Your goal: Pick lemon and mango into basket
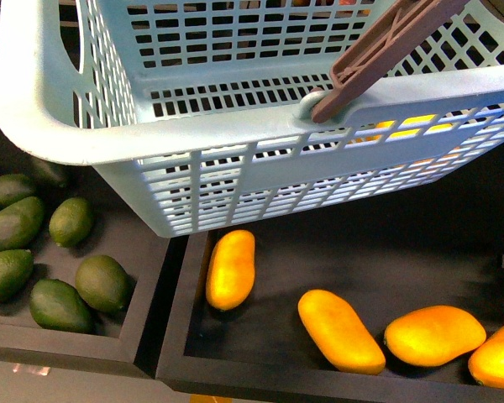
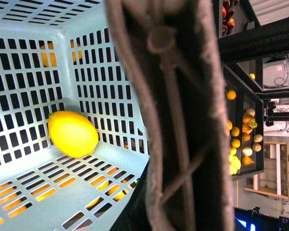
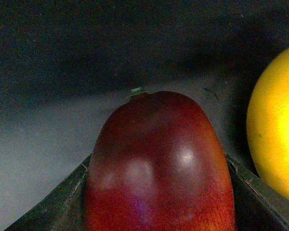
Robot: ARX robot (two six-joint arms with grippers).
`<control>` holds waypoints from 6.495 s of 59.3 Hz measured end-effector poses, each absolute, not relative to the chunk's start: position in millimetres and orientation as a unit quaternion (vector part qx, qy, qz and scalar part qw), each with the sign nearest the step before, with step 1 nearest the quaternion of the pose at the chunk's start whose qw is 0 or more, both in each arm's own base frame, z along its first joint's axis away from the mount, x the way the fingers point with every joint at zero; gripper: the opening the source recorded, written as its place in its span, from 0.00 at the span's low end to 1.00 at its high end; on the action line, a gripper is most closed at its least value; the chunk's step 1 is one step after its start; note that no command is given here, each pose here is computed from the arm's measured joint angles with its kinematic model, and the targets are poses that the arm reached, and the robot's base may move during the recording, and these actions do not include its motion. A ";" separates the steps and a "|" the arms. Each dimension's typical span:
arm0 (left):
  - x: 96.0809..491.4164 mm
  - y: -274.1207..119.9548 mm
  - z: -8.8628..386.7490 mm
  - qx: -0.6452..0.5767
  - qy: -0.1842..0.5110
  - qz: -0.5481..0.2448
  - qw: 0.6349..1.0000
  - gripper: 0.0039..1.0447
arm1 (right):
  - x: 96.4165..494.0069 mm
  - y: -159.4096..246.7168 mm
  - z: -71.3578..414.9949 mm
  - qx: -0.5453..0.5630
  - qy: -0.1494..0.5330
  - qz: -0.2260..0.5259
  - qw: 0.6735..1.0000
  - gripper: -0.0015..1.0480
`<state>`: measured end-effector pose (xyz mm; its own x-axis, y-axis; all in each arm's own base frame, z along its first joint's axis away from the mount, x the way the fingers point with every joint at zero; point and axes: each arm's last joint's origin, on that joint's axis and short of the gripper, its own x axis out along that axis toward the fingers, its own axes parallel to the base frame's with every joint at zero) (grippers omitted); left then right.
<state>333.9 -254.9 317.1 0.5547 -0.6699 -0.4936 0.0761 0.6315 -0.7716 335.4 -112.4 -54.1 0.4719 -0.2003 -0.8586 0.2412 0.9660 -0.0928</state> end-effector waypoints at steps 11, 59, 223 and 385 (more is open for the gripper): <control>333.9 -254.9 317.1 -0.361 0.411 -0.232 0.804 0.04 | 323.3 -125.4 -22.9 0.054 0.464 -0.147 0.872 0.63; 333.9 -254.9 317.1 -0.361 0.411 -0.232 0.804 0.04 | 268.6 -46.0 247.5 0.142 0.128 -0.110 0.975 0.63; 334.4 -254.3 316.9 -0.362 0.411 -0.231 0.804 0.04 | 140.6 0.4 181.3 0.003 0.005 0.000 1.000 0.02; 331.5 -257.9 316.9 -0.362 0.415 -0.236 0.801 0.04 | 96.9 0.2 169.0 0.002 -0.005 0.000 1.000 0.92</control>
